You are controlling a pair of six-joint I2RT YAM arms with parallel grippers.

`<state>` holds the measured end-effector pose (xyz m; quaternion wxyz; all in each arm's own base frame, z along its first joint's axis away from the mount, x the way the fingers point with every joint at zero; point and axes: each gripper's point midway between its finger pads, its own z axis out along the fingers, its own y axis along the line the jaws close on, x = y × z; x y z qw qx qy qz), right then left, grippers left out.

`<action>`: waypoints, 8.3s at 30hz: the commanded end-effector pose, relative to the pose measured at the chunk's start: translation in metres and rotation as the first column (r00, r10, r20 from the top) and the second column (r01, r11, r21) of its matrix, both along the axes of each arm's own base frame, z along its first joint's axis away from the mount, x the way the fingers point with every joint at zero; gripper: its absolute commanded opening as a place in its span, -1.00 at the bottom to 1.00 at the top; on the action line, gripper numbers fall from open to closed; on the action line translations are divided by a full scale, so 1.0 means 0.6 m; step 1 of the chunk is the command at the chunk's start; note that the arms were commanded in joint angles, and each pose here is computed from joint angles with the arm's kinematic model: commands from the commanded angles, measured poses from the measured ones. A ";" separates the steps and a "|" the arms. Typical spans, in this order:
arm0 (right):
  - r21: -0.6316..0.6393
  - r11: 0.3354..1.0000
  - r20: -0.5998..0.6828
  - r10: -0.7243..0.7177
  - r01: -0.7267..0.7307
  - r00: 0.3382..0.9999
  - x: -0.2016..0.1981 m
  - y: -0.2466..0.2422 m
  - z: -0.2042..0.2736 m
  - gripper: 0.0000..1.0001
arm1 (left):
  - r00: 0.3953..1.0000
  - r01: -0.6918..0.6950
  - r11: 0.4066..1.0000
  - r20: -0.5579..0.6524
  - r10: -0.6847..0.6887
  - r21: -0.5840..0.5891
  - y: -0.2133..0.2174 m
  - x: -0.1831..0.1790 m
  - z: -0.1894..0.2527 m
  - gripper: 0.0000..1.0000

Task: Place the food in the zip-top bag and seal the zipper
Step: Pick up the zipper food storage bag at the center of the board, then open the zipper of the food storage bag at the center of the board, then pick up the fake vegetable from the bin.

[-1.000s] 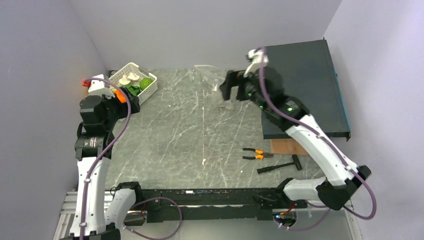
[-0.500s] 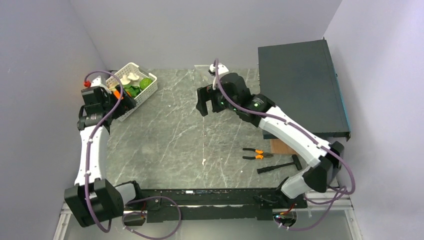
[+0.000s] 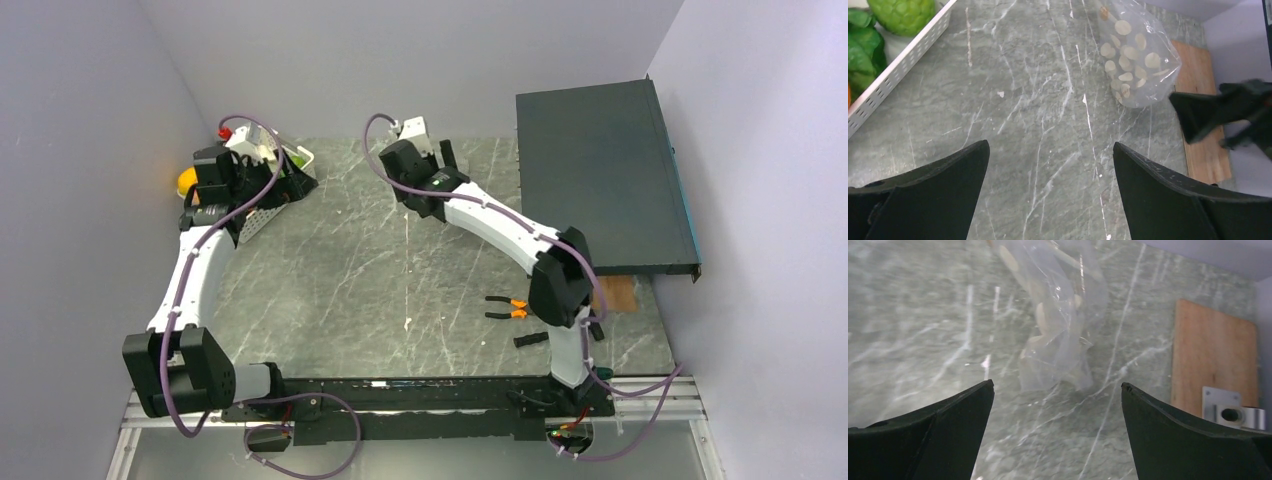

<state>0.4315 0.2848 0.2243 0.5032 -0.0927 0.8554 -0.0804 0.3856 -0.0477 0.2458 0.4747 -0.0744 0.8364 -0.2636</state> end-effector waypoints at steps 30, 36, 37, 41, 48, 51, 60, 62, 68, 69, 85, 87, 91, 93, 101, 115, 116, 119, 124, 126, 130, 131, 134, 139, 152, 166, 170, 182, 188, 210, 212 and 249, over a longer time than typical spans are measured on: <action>-0.040 0.969 0.202 0.245 -0.242 0.948 -0.010 -0.004 -0.027 -1.00 | 0.953 0.299 0.937 0.009 -0.302 -0.178 -0.105 -0.005 -0.023 0.98; 0.018 0.870 0.300 0.465 -0.493 0.833 -0.114 0.022 -0.035 -1.00 | 0.939 0.336 0.900 0.031 -0.341 -0.278 -0.097 -0.006 -0.014 0.98; 0.020 0.860 0.311 0.479 -0.510 0.821 -0.123 0.024 -0.035 -1.00 | 0.938 0.340 0.898 0.031 -0.345 -0.281 -0.097 -0.006 -0.015 0.98; 0.019 0.805 0.332 0.554 -0.593 0.763 -0.147 0.042 -0.029 -1.00 | 0.951 0.288 0.919 -0.033 -0.307 -0.269 -0.085 0.001 -0.040 0.98; 0.045 0.787 0.393 0.553 -0.616 0.735 -0.162 0.039 -0.018 -1.00 | 0.970 0.180 0.940 -0.109 -0.219 -0.289 -0.049 0.016 -0.070 0.60; 0.049 0.779 0.403 0.557 -0.625 0.726 -0.166 0.039 -0.013 -1.00 | 0.967 0.117 0.936 -0.177 -0.184 -0.333 -0.032 0.025 -0.096 0.56; 0.058 0.733 0.410 0.601 -0.677 0.686 -0.179 0.055 -0.012 -1.00 | 0.928 0.181 0.825 -0.185 -0.324 -0.536 -0.079 0.025 -0.119 0.69; 0.060 0.724 0.410 0.609 -0.687 0.679 -0.181 0.058 -0.013 -1.00 | 0.924 0.189 0.822 -0.186 -0.334 -0.537 -0.082 0.025 -0.120 0.70; 0.060 0.709 0.413 0.623 -0.702 0.665 -0.186 0.064 -0.012 -1.00 | 0.895 0.231 0.789 -0.194 -0.402 -0.570 -0.115 0.017 -0.130 0.61; 0.057 0.710 0.414 0.623 -0.702 0.663 -0.187 0.065 -0.012 -1.00 | 0.886 0.241 0.781 -0.198 -0.420 -0.576 -0.123 0.014 -0.133 0.56; -0.153 0.701 0.366 0.695 -0.697 0.619 -0.255 0.108 -0.039 -0.87 | 0.948 0.183 0.895 -0.169 -0.270 -0.407 -0.032 0.026 -0.094 -1.00; -0.187 0.678 0.337 0.724 -0.711 0.602 -0.270 0.121 -0.054 -0.44 | 0.955 0.190 0.909 -0.144 -0.259 -0.371 -0.028 0.026 -0.084 -1.00; -0.096 0.684 0.323 0.709 -0.724 0.627 -0.289 0.141 -0.054 0.15 | 0.967 0.220 0.930 -0.061 -0.248 -0.295 -0.032 0.022 -0.049 -1.00; 0.000 0.686 0.353 0.681 -0.727 0.642 -0.298 0.142 -0.031 0.35 | 0.972 0.228 0.948 -0.013 -0.236 -0.221 -0.036 0.018 -0.028 -1.00; 0.446 0.818 0.189 0.310 -0.363 0.932 -0.264 0.126 0.058 0.99 | 0.946 0.303 0.951 0.135 -0.294 -0.055 -0.106 -0.014 0.025 -1.00; 0.603 0.782 0.096 0.130 -0.161 0.987 -0.232 0.154 0.126 0.95 | 0.887 0.430 0.903 0.180 -0.425 0.012 -0.194 -0.055 0.035 -1.00; 0.597 0.786 0.090 0.130 -0.158 0.987 -0.231 0.158 0.123 0.94 | 0.884 0.437 0.899 0.183 -0.431 0.008 -0.196 -0.055 0.036 -1.00; 0.586 0.800 0.085 0.099 -0.130 0.992 -0.222 0.157 0.110 0.93 | 0.879 0.445 0.896 0.192 -0.437 0.002 -0.198 -0.056 0.039 -1.00; 0.602 0.788 0.089 0.098 -0.131 0.991 -0.207 0.164 0.099 0.85 | 0.868 0.464 0.886 0.206 -0.452 -0.012 -0.204 -0.060 0.045 -1.00; 0.603 0.788 0.078 0.093 -0.121 0.993 -0.199 0.165 0.088 0.82 | 0.862 0.475 0.880 0.207 -0.462 -0.016 -0.206 -0.062 0.047 -1.00; 0.590 0.798 0.055 0.113 -0.124 0.992 -0.183 0.171 0.062 0.67 | 0.851 0.493 0.870 0.219 -0.477 -0.024 -0.211 -0.066 0.052 -1.00; 0.584 0.803 0.050 0.111 -0.119 0.993 -0.179 0.171 0.057 0.66 | 0.849 0.496 0.868 0.221 -0.479 -0.025 -0.212 -0.067 0.052 -1.00; 0.558 0.821 0.050 0.113 -0.122 0.992 -0.172 0.169 0.048 0.59 | 0.849 0.498 0.867 0.220 -0.481 -0.027 -0.213 -0.067 0.052 -1.00; 0.504 0.854 0.063 0.116 -0.132 0.991 -0.170 0.157 0.042 0.35 | 0.854 0.492 0.870 0.212 -0.476 -0.030 -0.213 -0.065 0.048 -1.00; 0.382 0.920 0.207 0.013 -0.093 0.978 -0.181 0.035 0.070 -1.00 | 0.871 0.455 0.890 0.202 -0.448 0.011 -0.201 -0.058 0.043 -0.88; 0.282 0.958 0.268 -0.018 -0.060 0.963 -0.197 -0.038 0.085 -1.00 | 0.884 0.352 0.921 0.263 -0.386 0.167 -0.163 -0.063 0.058 0.54; 0.231 0.972 0.293 -0.019 -0.052 0.956 -0.202 -0.062 0.086 -1.00 | 0.937 0.175 0.953 0.257 -0.238 0.247 -0.111 -0.049 0.052 0.99; 0.184 0.962 0.262 0.152 -0.204 0.953 -0.219 -0.037 0.052 -1.00 | 0.968 -0.248 0.853 0.158 0.196 0.459 0.048 -0.025 0.005 0.99; 0.212 0.939 0.240 0.219 -0.271 0.946 -0.229 -0.016 0.052 -1.00 | 0.922 -0.384 0.787 0.149 0.359 0.482 0.113 -0.019 -0.015 0.99; 0.217 0.934 0.258 0.227 -0.285 0.939 -0.228 -0.014 0.045 -1.00 | 0.744 -0.668 0.744 0.001 0.668 -0.018 0.245 0.056 -0.095 0.99; 0.207 0.936 0.249 0.230 -0.283 0.941 -0.227 -0.011 0.038 -1.00 | 0.756 -0.655 0.755 0.008 0.655 -0.028 0.251 0.062 -0.101 0.99; 0.223 0.928 0.242 0.243 -0.297 0.939 -0.230 -0.005 0.026 -1.00 | 0.845 -0.534 0.845 -0.012 0.534 -0.013 0.280 0.095 -0.190 0.22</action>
